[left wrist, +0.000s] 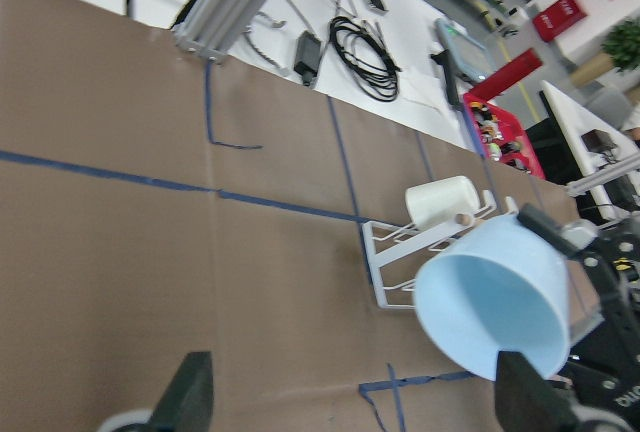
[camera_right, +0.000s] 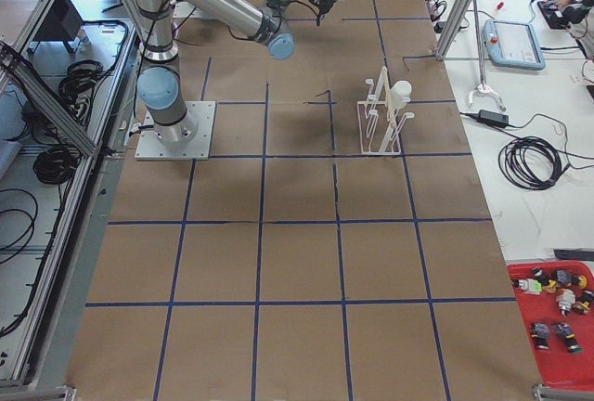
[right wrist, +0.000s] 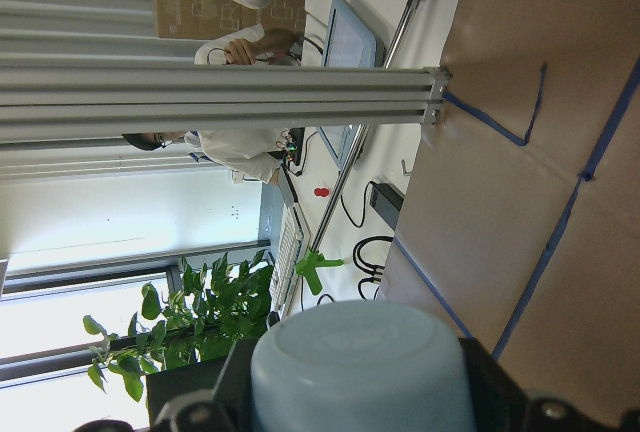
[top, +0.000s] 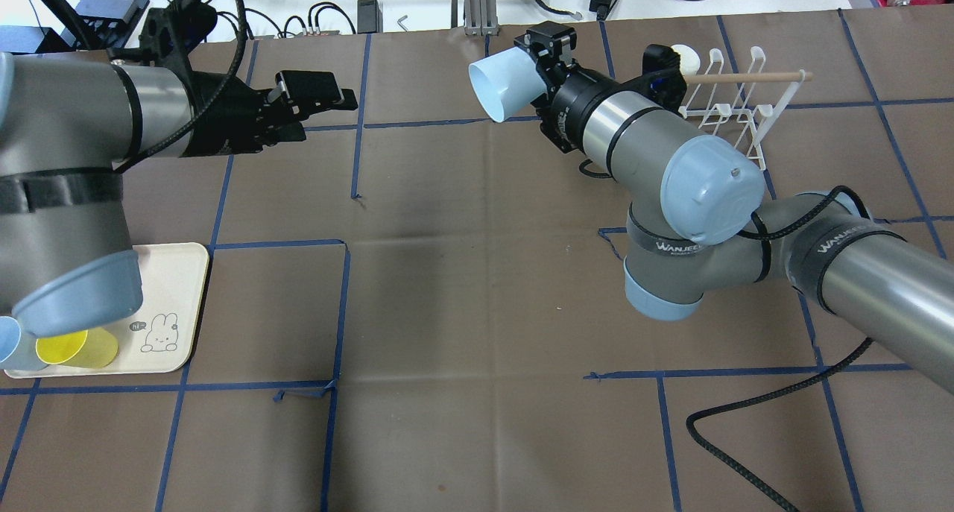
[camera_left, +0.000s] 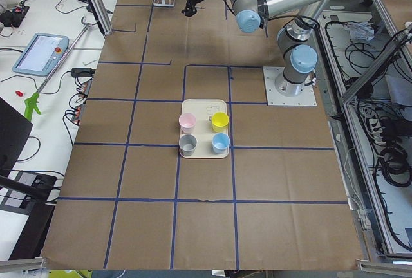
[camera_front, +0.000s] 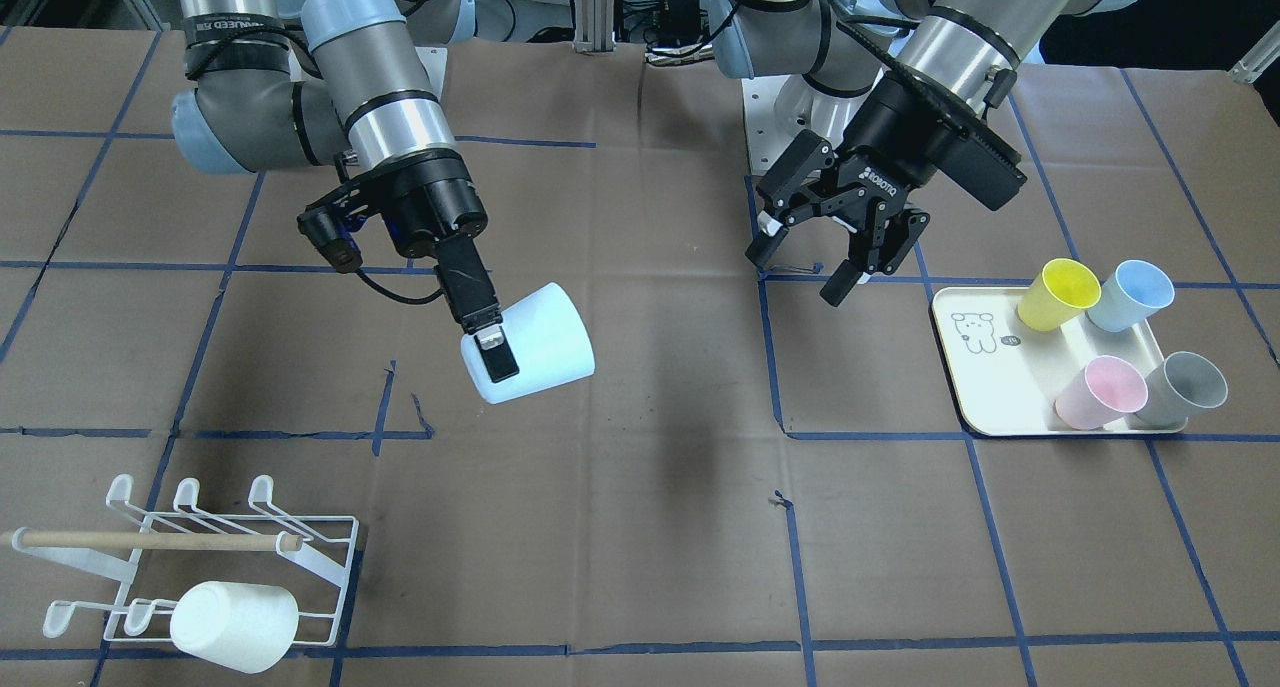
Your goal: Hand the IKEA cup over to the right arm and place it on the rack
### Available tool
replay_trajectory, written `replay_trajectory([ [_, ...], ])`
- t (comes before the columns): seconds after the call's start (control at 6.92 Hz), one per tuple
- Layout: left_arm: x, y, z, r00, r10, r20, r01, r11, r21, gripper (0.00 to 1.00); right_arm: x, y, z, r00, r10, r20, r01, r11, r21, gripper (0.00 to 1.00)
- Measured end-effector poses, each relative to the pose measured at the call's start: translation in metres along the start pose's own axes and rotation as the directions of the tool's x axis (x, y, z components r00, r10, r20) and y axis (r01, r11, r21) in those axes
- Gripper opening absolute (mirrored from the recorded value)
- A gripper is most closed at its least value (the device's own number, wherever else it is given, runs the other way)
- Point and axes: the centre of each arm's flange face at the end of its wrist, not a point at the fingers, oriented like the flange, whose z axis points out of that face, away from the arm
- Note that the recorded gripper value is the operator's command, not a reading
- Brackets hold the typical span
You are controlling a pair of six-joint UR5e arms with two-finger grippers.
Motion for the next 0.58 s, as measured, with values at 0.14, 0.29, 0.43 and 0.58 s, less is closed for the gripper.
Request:
replay_trajectory([
  [0.14, -0.001, -0.025, -0.001, 0.993, -0.043, 0.113, 0.051, 0.996, -0.072, 0.99, 0.001, -0.032, 0.001, 0.995, -0.099, -0.012, 0.100, 0.993, 0.067, 0.09],
  [0.29, 0.001, -0.048, -0.001, 0.971, -0.052, 0.232, 0.089, 0.985, -0.151, 0.99, 0.002, -0.069, 0.000, 0.966, -0.253, -0.047, 0.257, 0.957, 0.134, 0.09],
  [0.43, 0.006, -0.064, 0.001, 0.934, -0.021, 0.357, 0.112, 0.965, -0.237, 0.99, 0.005, -0.114, -0.002, 0.901, -0.419, -0.111, 0.433, 0.881, 0.190, 0.09],
  [0.58, 0.016, -0.068, 0.001, 0.886, 0.046, 0.462, 0.117, 0.941, -0.318, 0.99, 0.006, -0.155, -0.004, 0.811, -0.556, -0.183, 0.585, 0.782, 0.217, 0.09],
])
